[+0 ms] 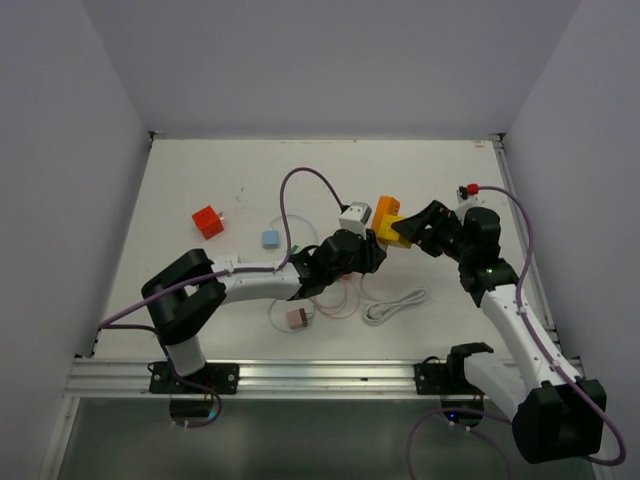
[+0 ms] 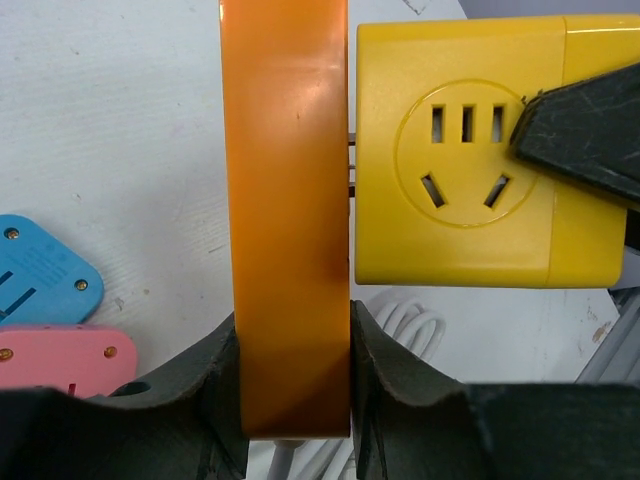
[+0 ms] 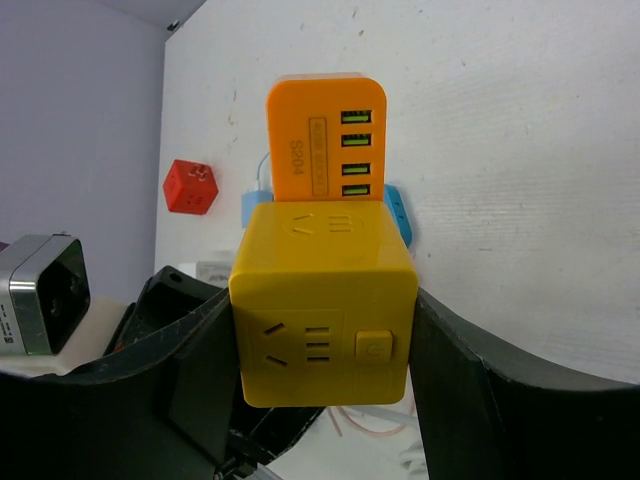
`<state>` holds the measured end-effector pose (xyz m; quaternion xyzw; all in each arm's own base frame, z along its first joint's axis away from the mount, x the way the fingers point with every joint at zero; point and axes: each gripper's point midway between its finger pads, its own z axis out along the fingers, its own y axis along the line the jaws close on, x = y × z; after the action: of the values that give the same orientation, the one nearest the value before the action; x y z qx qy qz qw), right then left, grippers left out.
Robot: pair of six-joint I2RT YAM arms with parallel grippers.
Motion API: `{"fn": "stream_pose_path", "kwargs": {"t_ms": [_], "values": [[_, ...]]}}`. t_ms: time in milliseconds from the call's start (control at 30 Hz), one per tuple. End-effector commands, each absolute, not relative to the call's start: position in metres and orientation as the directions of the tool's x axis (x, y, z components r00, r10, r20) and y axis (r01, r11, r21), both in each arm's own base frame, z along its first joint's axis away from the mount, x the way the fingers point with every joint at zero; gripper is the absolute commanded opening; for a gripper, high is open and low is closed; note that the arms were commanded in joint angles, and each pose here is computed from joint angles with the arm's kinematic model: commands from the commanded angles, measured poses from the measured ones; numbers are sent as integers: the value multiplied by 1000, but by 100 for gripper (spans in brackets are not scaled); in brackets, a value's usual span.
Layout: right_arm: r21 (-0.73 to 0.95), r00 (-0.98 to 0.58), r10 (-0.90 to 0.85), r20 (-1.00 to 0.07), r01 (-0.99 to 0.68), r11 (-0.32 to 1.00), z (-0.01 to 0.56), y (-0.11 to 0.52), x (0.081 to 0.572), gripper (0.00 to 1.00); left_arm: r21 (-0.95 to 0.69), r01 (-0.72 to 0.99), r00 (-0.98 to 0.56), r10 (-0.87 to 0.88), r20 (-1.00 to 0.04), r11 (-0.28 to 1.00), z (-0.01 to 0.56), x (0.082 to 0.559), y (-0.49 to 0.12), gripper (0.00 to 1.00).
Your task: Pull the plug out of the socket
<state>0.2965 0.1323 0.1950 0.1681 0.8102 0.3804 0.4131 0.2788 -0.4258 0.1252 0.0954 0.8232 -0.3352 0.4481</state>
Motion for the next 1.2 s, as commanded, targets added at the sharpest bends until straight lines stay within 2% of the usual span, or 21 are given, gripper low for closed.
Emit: {"fn": "stream_pose_path", "kwargs": {"t_ms": [0,233,500,800,967,1167], "values": [[762,-595,559,-577,-147,631,231,144,289,0,-414,386,-537,-164,-827,824,129,293,-414,0],[700,-564,519,-642,-154,697,247,133,283,0,-401,214,-588,-210,-781,891,104,309,-375,0],[688,-566,508,-649,-151,710,258,131,278,0,-379,98,-595,-251,-764,920,93,323,-340,0],[699,-579,486,-655,-218,681,278,140,269,0,-402,34,-587,-307,-749,915,97,333,-310,0],[694,-579,475,-663,-237,679,277,141,269,0,-442,73,-532,-341,-775,894,117,338,-301,0],[665,-561,460,-688,-235,709,282,136,270,0,-418,65,-530,-324,-784,906,109,338,-290,0]]}}
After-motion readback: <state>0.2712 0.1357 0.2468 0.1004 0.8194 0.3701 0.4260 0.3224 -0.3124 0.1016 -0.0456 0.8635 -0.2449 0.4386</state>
